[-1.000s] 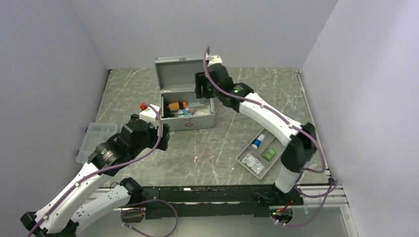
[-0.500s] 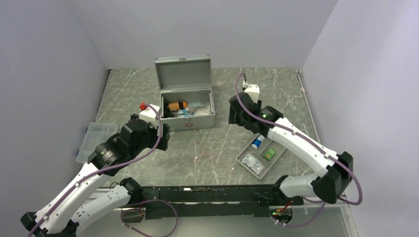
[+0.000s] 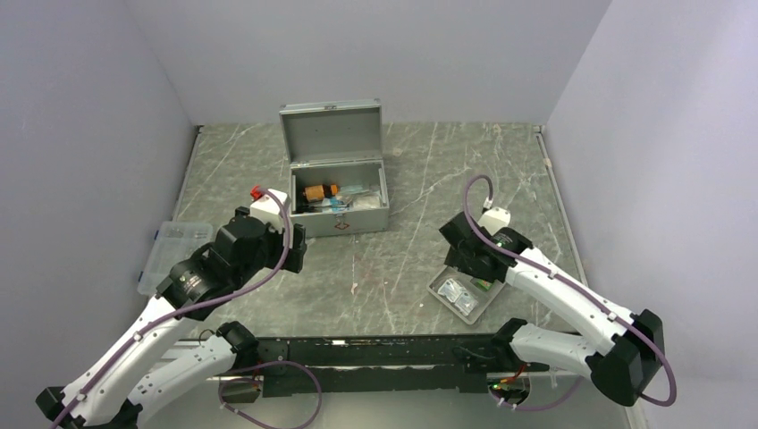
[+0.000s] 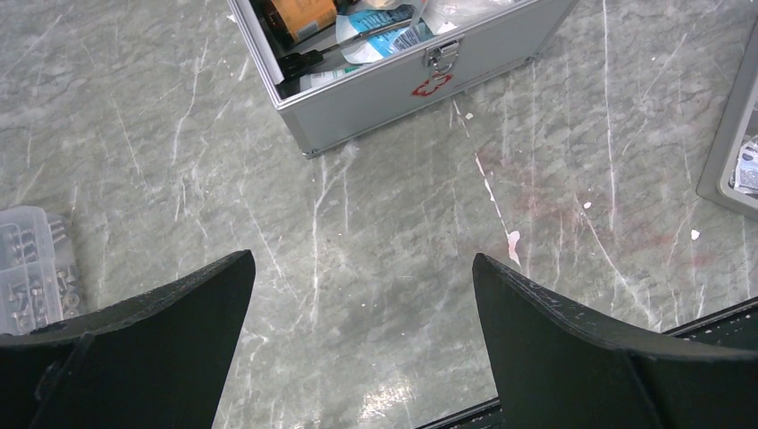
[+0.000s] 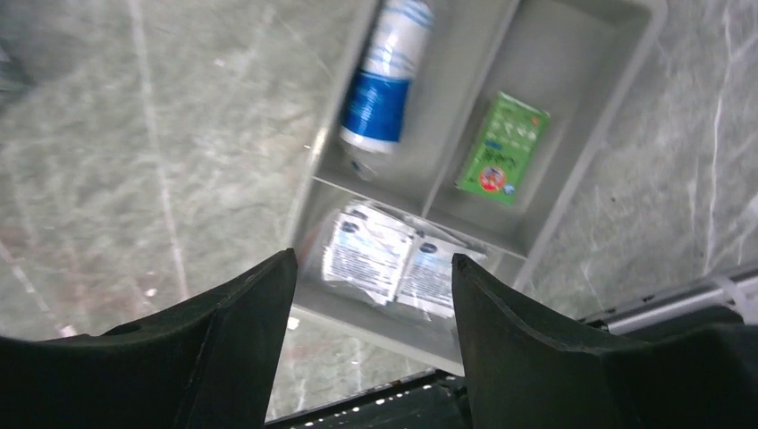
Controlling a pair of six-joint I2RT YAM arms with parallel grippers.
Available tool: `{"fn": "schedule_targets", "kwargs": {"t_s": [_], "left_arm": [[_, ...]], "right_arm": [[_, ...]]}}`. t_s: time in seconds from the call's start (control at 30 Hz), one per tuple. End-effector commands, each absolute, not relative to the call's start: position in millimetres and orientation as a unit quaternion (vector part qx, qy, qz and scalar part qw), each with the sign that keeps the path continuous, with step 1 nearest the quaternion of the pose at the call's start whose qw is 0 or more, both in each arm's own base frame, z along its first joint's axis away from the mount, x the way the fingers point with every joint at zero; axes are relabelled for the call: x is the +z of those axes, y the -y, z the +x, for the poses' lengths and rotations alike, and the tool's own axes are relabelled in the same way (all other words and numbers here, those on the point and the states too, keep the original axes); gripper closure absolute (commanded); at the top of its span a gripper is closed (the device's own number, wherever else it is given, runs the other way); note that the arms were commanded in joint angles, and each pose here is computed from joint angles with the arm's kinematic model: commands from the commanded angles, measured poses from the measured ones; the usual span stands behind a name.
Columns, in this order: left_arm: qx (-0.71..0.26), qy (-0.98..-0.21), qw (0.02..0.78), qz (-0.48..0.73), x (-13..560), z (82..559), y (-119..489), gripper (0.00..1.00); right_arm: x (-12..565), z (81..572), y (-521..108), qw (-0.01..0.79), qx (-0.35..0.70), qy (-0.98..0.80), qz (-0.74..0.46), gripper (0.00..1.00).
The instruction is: Organize the medicine kit
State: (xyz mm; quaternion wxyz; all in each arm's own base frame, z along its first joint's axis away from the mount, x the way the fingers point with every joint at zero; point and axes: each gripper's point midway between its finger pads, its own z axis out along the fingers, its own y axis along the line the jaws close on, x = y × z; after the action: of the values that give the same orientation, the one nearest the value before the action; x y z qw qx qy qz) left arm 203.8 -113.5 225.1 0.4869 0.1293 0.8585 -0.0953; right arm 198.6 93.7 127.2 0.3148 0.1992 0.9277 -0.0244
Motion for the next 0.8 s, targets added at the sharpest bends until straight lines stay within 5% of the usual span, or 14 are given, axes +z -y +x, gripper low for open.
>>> {"fn": "schedule_targets", "kwargs": {"t_s": [0.0, 0.4, 0.77], "left_arm": [[-0.112, -0.846, 0.506, 0.125, 236.3, 205.8, 116.7, 0.01], [-0.123, -0.843, 0.506, 0.132, 237.1, 204.0, 120.4, 0.01], [-0.126, -0.843, 0.505, 0.136, 236.5, 203.2, 121.9, 0.01]], "right_arm": [[103.5, 179.5, -83.9, 0.273, -0.037, -0.928, 0.252, 0.34], [67.3, 183.0, -65.3, 0.254, -0.021, -0.905, 0.341, 0.51], [56.2, 202.3, -64.4, 0.257, -0.02, -0.896, 0.36, 0.54]]}}
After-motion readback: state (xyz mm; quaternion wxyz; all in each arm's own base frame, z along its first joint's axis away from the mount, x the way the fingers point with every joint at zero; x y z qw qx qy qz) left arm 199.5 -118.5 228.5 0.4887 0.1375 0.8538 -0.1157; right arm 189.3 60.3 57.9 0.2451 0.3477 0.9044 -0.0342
